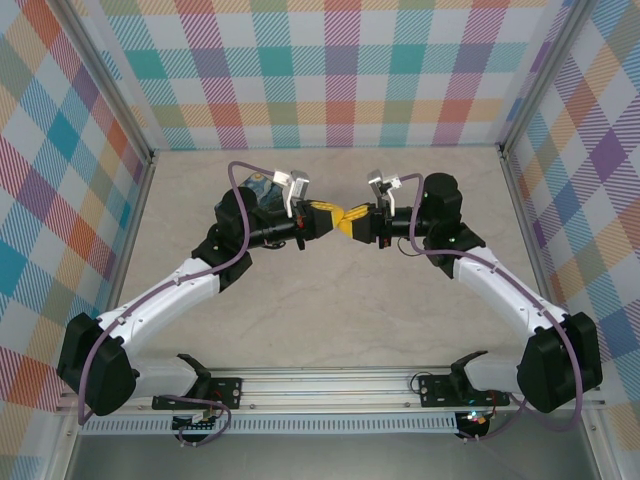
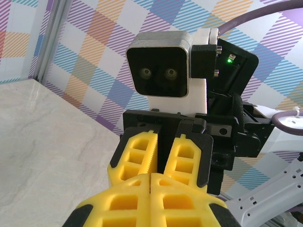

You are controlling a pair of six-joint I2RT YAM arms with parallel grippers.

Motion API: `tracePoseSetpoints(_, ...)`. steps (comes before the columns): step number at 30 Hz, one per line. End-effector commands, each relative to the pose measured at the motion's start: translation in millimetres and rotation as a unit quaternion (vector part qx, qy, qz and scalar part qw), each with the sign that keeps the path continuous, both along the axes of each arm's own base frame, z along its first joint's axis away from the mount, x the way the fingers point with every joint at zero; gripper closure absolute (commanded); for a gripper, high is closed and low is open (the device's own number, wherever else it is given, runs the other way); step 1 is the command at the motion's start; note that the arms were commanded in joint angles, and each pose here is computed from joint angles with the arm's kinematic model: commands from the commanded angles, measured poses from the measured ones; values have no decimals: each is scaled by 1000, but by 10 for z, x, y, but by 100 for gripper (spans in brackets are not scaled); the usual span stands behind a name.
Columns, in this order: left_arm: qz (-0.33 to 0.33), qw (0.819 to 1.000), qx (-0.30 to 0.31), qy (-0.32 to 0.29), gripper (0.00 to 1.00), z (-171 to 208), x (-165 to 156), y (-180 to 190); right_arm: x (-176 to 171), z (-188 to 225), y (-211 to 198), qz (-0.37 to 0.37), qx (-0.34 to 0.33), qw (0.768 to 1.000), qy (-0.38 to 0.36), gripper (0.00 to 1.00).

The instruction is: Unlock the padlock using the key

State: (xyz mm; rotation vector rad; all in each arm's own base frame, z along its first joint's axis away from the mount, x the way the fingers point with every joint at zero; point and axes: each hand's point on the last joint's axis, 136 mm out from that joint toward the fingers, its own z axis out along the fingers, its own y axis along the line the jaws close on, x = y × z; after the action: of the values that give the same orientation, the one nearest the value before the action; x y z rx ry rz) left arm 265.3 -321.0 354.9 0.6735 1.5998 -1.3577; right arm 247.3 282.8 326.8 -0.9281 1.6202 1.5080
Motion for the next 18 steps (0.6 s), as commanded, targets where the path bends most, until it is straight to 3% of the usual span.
tracePoseSetpoints(1, -4, 1000, -5, -14, 100, 40, -55, 12, -15, 188, -6, -7, 18, 999, -34, 84)
tracePoseSetpoints(12, 5, 1000, -7, -16, 100, 35, -56, 41, -9, 220, -41, -20, 25, 999, -38, 83)
tracePoseSetpoints(18, 9, 999, -37, -9, 100, 76, -40, 51, -7, 255, -63, -24, 36, 998, -39, 81)
